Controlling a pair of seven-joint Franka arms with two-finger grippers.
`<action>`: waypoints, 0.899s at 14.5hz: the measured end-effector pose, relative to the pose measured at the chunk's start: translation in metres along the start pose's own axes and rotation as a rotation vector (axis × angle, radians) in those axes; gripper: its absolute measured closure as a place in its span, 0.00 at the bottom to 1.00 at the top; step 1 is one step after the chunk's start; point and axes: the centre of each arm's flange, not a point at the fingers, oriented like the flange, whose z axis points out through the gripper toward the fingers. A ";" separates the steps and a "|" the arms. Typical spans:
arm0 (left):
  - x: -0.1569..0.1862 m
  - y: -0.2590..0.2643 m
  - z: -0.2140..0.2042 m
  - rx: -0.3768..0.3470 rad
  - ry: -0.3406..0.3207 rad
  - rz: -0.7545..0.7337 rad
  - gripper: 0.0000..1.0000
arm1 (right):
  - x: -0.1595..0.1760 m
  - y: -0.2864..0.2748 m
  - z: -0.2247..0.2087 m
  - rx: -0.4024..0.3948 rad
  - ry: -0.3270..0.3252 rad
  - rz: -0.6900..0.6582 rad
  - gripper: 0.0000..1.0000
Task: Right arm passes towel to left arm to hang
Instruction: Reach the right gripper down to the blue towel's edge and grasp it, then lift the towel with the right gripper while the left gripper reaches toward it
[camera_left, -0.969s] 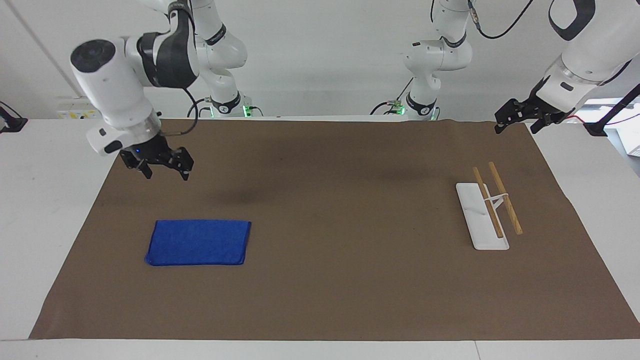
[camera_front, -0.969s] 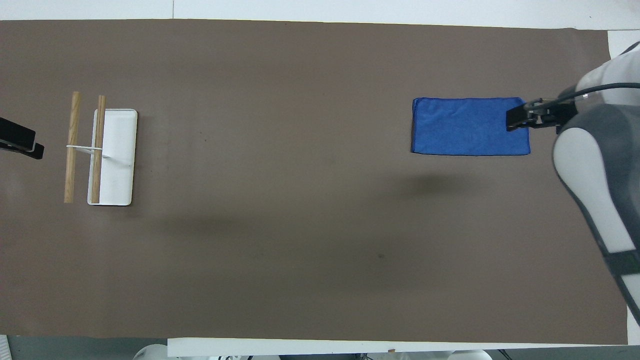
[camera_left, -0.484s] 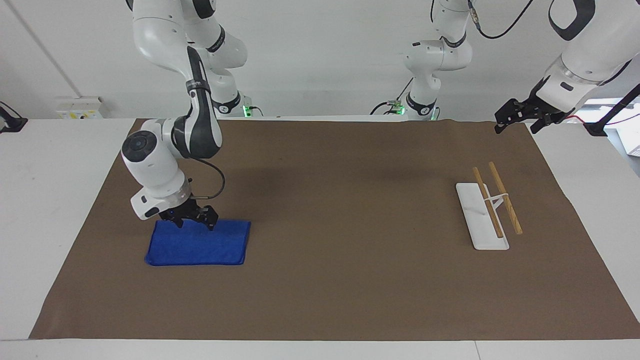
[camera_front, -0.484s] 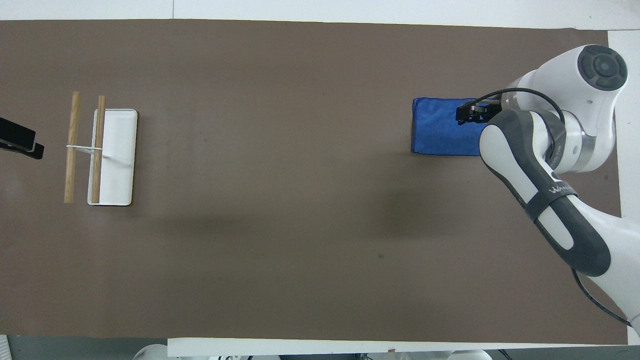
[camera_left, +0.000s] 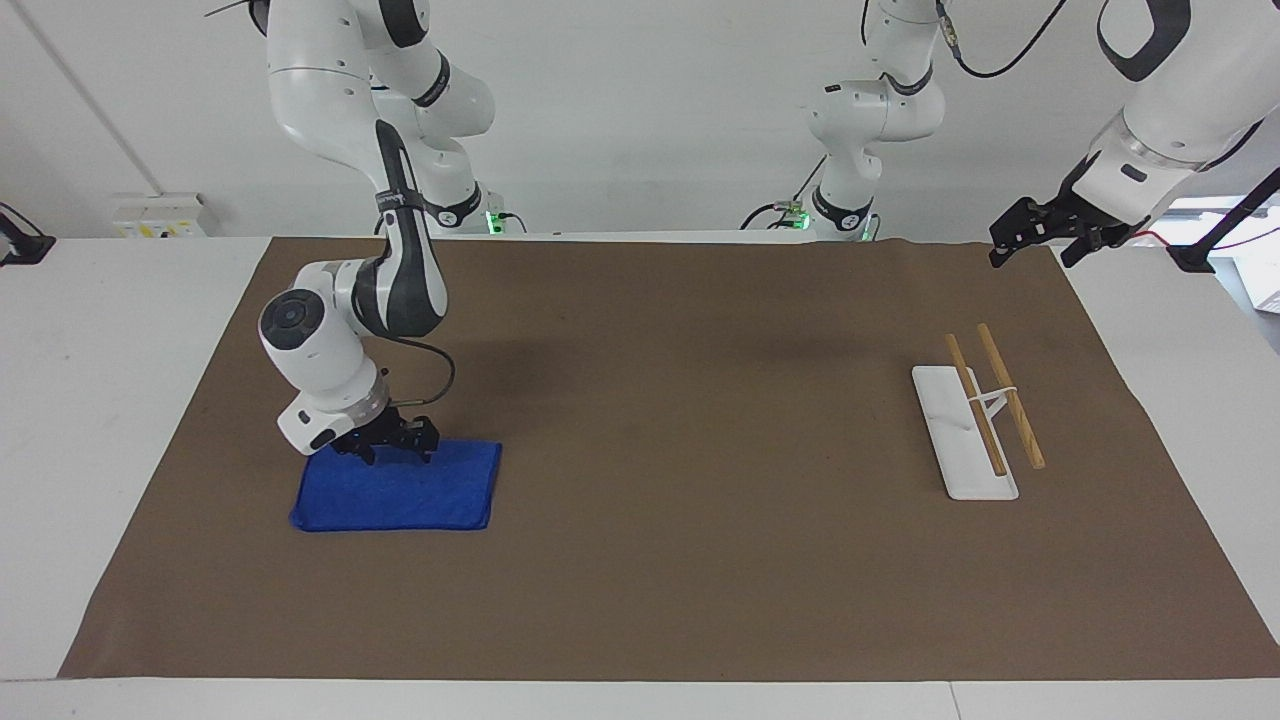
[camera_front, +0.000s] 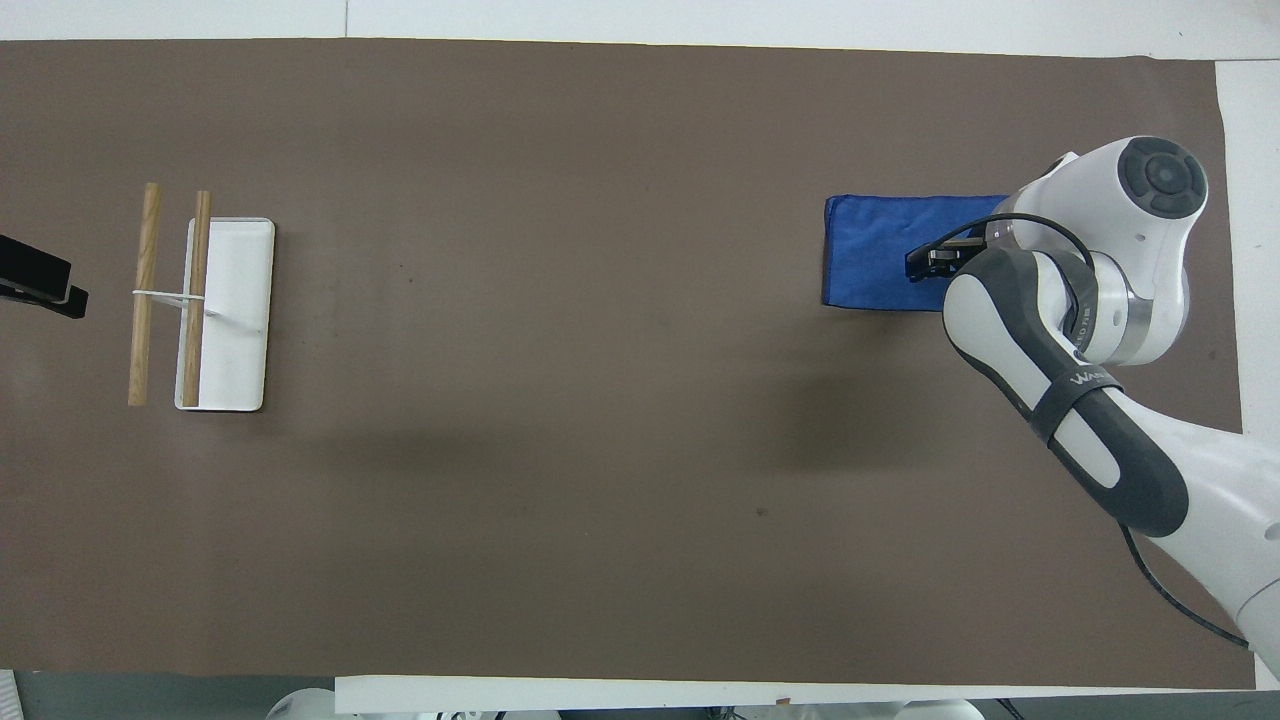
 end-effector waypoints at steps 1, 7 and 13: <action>0.000 0.000 0.000 0.000 0.000 0.000 0.00 | -0.002 0.000 0.002 0.000 -0.005 -0.001 0.12; 0.000 0.000 0.000 0.000 0.000 0.000 0.00 | -0.007 0.000 0.008 0.000 -0.021 -0.002 0.22; 0.000 0.000 0.000 0.000 0.000 0.000 0.00 | -0.012 0.001 0.007 -0.004 -0.025 -0.046 0.48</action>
